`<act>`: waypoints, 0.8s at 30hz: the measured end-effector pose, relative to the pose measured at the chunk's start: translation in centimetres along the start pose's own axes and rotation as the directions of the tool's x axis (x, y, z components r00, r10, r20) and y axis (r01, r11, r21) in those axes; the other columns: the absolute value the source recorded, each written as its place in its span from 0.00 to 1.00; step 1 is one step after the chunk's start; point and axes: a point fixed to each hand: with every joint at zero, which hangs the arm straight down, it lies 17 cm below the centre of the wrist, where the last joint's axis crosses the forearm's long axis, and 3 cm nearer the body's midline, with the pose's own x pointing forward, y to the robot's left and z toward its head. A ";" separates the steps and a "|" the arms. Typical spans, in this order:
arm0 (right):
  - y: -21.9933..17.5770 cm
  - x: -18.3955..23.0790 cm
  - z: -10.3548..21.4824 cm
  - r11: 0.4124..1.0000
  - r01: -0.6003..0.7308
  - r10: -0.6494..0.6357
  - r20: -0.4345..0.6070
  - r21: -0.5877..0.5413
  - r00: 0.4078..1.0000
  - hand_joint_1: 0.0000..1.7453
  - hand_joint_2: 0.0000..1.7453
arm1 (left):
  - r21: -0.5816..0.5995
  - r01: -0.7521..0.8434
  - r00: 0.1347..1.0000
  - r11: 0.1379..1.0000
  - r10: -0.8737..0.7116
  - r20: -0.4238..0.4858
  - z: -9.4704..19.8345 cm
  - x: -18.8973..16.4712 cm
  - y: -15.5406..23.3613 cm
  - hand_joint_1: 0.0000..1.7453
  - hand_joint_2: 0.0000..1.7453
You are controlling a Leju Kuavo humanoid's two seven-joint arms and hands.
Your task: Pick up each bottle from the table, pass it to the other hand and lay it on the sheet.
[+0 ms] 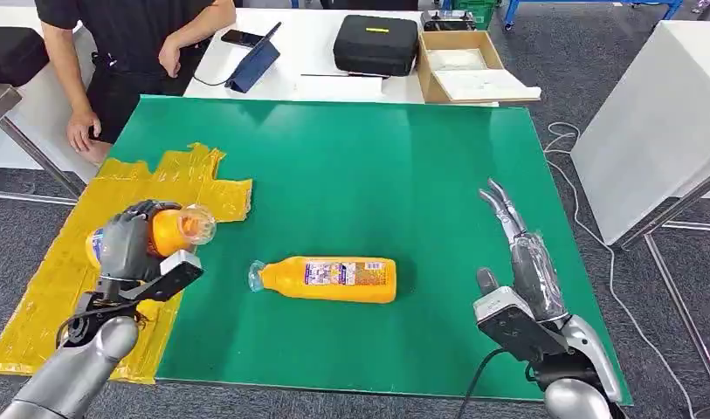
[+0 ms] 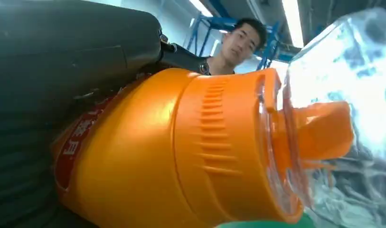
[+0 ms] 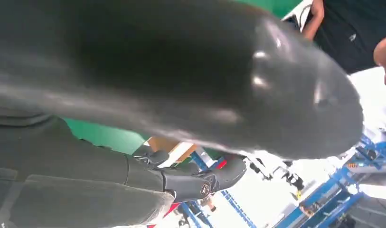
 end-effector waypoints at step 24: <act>1.7 -0.5 0.5 0.998 0.006 -0.007 0.007 0.064 1.000 0.00 0.00 | -0.134 0.200 0.978 0.971 -0.188 0.095 1.6 1.2 -6.2 0.00 0.00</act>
